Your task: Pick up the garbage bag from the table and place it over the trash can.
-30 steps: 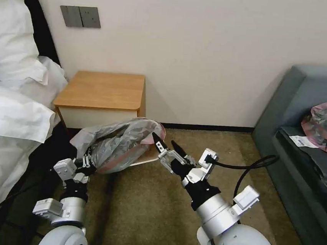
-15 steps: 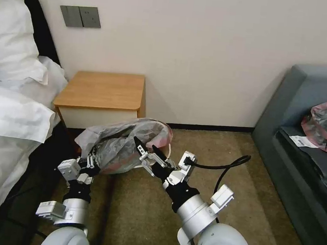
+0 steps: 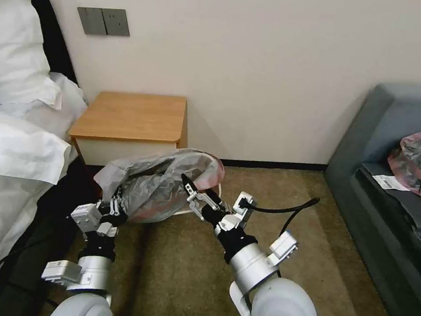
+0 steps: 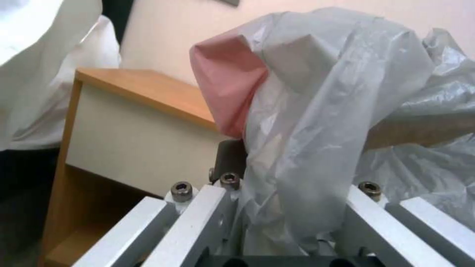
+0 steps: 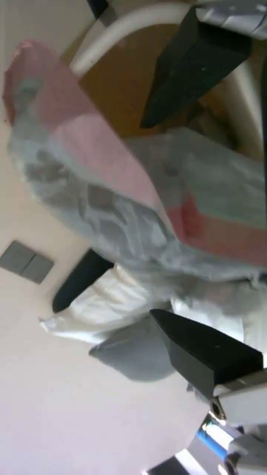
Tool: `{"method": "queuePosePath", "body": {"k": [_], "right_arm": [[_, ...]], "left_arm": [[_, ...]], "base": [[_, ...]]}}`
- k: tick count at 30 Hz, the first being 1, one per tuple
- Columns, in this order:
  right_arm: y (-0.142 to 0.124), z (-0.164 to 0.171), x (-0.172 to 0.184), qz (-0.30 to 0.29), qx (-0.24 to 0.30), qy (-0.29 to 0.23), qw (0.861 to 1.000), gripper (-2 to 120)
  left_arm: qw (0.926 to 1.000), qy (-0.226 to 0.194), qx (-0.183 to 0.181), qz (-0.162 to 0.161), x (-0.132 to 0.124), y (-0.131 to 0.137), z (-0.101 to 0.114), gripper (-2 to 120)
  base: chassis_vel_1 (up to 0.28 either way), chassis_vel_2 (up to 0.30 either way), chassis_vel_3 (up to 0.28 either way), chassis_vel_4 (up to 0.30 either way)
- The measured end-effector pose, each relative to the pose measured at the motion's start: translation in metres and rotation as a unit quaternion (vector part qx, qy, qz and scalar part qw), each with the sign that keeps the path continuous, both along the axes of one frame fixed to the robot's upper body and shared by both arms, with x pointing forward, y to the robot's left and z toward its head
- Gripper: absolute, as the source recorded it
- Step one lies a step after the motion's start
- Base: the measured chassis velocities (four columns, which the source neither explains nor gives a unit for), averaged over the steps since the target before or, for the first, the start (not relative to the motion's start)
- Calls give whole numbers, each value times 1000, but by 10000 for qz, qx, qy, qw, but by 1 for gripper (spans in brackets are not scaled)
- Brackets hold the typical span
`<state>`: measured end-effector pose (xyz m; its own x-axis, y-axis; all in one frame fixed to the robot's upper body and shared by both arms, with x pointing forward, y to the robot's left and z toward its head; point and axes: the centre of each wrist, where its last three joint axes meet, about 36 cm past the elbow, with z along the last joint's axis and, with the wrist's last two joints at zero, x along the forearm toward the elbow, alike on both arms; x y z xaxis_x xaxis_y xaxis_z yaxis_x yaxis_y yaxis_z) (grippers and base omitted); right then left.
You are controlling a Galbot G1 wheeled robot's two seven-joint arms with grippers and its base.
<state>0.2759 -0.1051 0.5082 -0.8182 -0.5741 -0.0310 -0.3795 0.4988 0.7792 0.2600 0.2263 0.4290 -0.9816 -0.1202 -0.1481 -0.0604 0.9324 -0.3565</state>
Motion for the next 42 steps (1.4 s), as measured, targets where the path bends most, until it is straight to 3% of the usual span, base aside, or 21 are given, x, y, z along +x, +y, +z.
{"method": "queuePosePath", "body": {"k": [5, 19, 42], "right_arm": [[-4, 8, -15, 59, 77, -26, 9999, 95], [0, -11, 15, -167, -13, 9, 9999, 91], [-2, -13, 17, -277, -80, -146, 9995, 5]], "left_arm": [[10000, 22, -29, 20, 2, -1, -3, 8], [10000, 17, -12, -24, -4, -3, -1, 8], [10000, 21, -8, -12, -4, -3, -1, 8]], "base": [[0, 0, 0, 0], [0, 0, 0, 0], [0, 0, 0, 0]]}}
